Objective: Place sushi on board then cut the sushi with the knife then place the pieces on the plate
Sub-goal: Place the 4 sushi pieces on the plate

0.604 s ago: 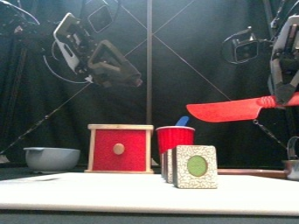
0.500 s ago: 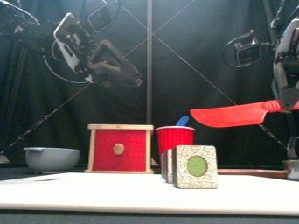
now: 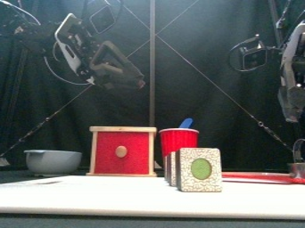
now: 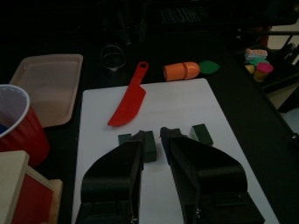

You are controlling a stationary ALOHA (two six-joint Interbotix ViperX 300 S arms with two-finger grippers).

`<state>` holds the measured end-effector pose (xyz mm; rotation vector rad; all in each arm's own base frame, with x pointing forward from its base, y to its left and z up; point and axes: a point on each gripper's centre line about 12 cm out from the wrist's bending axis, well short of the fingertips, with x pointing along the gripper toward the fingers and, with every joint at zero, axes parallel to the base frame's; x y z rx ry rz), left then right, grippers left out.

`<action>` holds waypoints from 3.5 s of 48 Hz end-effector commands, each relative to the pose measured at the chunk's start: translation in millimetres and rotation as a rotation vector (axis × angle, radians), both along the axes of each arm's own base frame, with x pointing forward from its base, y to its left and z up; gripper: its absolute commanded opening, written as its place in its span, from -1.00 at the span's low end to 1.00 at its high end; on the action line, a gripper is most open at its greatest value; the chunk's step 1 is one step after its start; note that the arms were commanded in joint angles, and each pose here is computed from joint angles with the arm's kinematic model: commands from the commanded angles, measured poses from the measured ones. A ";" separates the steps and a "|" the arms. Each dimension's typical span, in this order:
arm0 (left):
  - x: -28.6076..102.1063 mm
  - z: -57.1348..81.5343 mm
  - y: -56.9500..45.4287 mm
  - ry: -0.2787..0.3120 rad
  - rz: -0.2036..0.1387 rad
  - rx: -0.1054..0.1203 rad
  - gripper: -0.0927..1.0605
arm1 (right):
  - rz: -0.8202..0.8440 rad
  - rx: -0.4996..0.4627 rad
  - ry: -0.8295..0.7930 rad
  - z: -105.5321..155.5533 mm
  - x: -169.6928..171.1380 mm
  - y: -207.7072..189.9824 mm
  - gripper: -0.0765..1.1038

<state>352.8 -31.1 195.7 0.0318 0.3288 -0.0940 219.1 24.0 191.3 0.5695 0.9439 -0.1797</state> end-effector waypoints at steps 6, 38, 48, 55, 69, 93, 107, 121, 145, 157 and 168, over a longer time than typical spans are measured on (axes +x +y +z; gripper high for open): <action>1.7 6.5 0.4 -0.026 0.002 -0.004 0.28 | 0.018 -0.052 -0.121 21.7 20.2 -3.4 0.34; -13.7 -14.9 2.9 0.040 0.020 -0.019 0.28 | 0.186 -0.379 -0.098 2.2 136.4 -22.8 0.39; -16.4 -18.4 3.1 0.051 0.020 -0.018 0.28 | 0.201 -0.391 -0.092 -6.1 158.9 -22.1 0.46; -18.0 -20.4 3.4 0.057 0.023 -0.019 0.28 | 0.203 -0.390 -0.070 -15.2 167.6 -22.4 0.61; -19.5 -22.4 3.6 0.063 0.024 -0.020 0.28 | 0.207 -0.389 -0.048 -25.9 176.4 -22.1 0.65; -19.7 -24.9 3.7 0.071 0.025 -0.022 0.27 | 0.225 -0.392 -0.002 -44.5 183.5 -19.8 0.57; -20.1 -25.6 3.8 0.074 0.026 -0.021 0.27 | 0.226 -0.384 0.019 -53.2 183.7 -18.9 0.31; -20.5 -25.5 4.5 0.075 0.036 -0.031 0.27 | 0.206 -0.374 0.023 -43.5 173.6 -19.8 0.20; -20.6 -25.7 5.1 0.076 0.037 -0.029 0.27 | 0.059 -0.332 0.036 -0.5 99.2 -47.9 0.20; -20.4 -26.2 6.1 0.078 0.040 -0.029 0.26 | -0.059 -0.345 0.069 -3.4 75.7 -87.4 0.20; -20.8 -26.7 6.6 0.080 0.043 -0.032 0.26 | -0.106 -0.374 0.107 -13.6 70.8 -113.4 0.22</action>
